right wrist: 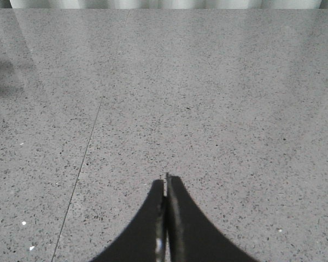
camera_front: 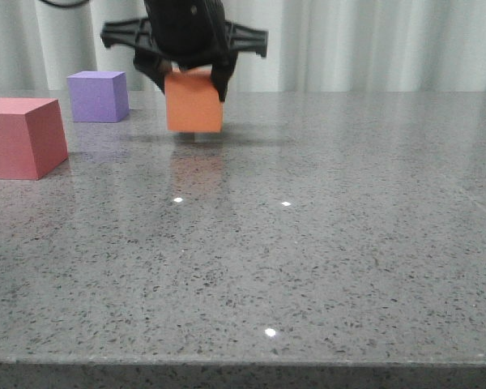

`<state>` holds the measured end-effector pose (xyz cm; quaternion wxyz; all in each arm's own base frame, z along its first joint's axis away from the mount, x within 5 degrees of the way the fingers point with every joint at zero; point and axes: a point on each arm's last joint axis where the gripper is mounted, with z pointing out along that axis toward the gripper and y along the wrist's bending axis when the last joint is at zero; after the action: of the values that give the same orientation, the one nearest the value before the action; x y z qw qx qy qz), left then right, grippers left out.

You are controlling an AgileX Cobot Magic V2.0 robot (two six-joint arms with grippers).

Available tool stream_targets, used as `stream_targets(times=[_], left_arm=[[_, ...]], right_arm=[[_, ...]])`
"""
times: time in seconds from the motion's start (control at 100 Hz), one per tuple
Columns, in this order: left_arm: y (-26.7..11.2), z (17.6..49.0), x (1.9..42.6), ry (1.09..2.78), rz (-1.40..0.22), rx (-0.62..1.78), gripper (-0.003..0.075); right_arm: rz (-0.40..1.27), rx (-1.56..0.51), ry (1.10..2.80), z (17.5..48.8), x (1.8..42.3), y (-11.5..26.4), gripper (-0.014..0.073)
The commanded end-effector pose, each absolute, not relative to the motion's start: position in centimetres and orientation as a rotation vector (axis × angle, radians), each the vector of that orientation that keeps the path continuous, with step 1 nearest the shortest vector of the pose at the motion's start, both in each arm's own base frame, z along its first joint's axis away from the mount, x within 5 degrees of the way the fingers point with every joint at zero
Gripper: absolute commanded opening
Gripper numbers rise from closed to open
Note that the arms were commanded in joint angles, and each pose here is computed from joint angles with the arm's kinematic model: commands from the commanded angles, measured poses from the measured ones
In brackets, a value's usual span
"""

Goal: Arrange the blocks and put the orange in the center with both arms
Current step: 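Lift the orange cube with the left gripper toward the purple cube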

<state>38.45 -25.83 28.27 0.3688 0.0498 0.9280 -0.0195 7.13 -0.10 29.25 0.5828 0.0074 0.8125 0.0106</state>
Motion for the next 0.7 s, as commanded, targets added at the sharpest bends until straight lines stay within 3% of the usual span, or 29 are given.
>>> stream_targets(times=[0.0, 0.33, 0.69], left_arm=[[-24.2, 34.7, 37.3, 2.224, -0.106, 0.143, 0.0237], [-19.0, 40.4, 35.6, 2.145, -0.036, 0.194, 0.0237], [-10.9, 38.4, 36.3, 2.195, -0.08, 0.104, 0.0237]], right_arm=[[0.011, -0.001, 1.797, 30.7, 7.3, -0.1, -0.011], [0.011, -0.001, 1.797, 30.7, 7.3, -0.1, -0.011], [0.011, -0.001, 1.797, 30.7, 7.3, -0.1, -0.011]])
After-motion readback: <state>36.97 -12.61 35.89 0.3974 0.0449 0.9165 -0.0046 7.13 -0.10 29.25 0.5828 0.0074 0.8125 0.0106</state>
